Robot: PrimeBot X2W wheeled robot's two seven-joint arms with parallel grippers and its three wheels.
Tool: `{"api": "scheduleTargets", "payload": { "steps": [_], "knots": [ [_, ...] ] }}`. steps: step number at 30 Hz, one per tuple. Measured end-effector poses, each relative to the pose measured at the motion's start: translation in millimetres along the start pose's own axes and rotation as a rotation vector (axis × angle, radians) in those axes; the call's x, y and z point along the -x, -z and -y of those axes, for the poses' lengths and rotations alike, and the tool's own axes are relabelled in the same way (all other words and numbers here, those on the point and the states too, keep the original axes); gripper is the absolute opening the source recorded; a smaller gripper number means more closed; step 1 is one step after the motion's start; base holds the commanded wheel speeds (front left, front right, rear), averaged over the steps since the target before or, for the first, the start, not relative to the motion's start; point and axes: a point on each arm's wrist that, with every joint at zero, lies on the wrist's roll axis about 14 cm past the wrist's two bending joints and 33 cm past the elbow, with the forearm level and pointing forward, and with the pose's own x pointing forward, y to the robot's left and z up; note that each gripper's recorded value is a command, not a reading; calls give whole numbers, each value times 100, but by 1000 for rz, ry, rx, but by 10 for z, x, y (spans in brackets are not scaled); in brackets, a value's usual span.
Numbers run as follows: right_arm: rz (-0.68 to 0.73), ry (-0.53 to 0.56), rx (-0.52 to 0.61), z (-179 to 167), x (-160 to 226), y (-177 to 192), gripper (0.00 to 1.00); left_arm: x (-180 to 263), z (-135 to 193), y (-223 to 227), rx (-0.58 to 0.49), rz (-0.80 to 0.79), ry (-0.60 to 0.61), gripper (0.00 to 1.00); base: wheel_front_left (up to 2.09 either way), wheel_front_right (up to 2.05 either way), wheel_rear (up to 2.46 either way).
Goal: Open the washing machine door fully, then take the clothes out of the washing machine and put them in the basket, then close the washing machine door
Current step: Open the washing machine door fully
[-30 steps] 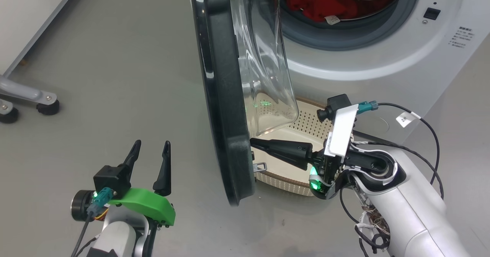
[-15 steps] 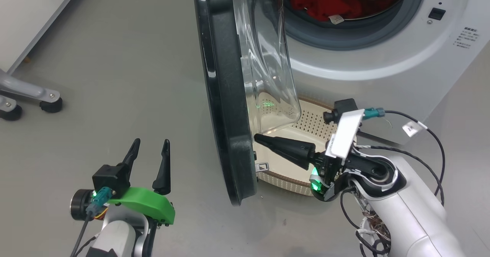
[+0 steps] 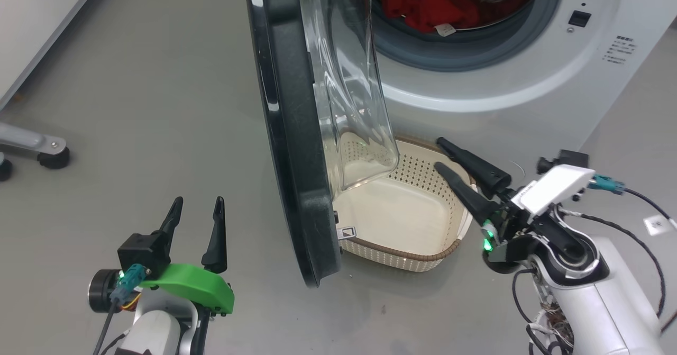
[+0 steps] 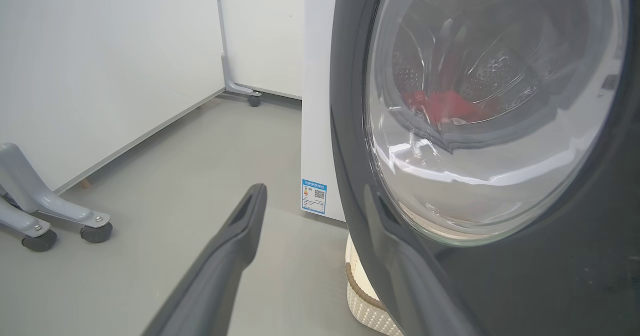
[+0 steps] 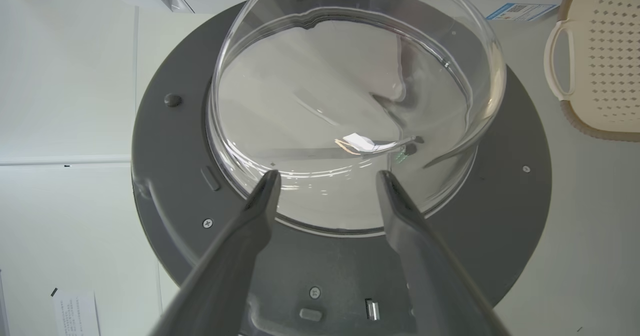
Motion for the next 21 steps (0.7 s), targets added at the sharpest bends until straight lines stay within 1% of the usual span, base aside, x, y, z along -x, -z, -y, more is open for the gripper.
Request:
{"api": "scheduleTargets", "payload": {
  "steps": [4,5,6,10,17,19,21],
  "knots": [
    [124,68,86,112,190,-242,100,-4,41,15,1,-3,13,100,0,0,0],
    [190,118,164,175,301,-381,100,-14,58,6,1,0,19,100,0,0,0],
    [227,144,208,200,362,-463,100,-18,63,2,1,1,21,100,0,0,0],
    [341,229,411,221,569,-742,100,-38,101,-5,0,3,34,100,0,0,0],
    [498,273,734,39,769,-1007,100,-50,156,-17,0,6,52,100,0,0,0],
    [532,278,842,-30,819,-1060,100,-51,167,-23,0,8,55,100,0,0,0],
    [544,285,981,-95,855,-1084,100,-51,173,-27,1,9,57,100,0,0,0]
  ]
}}
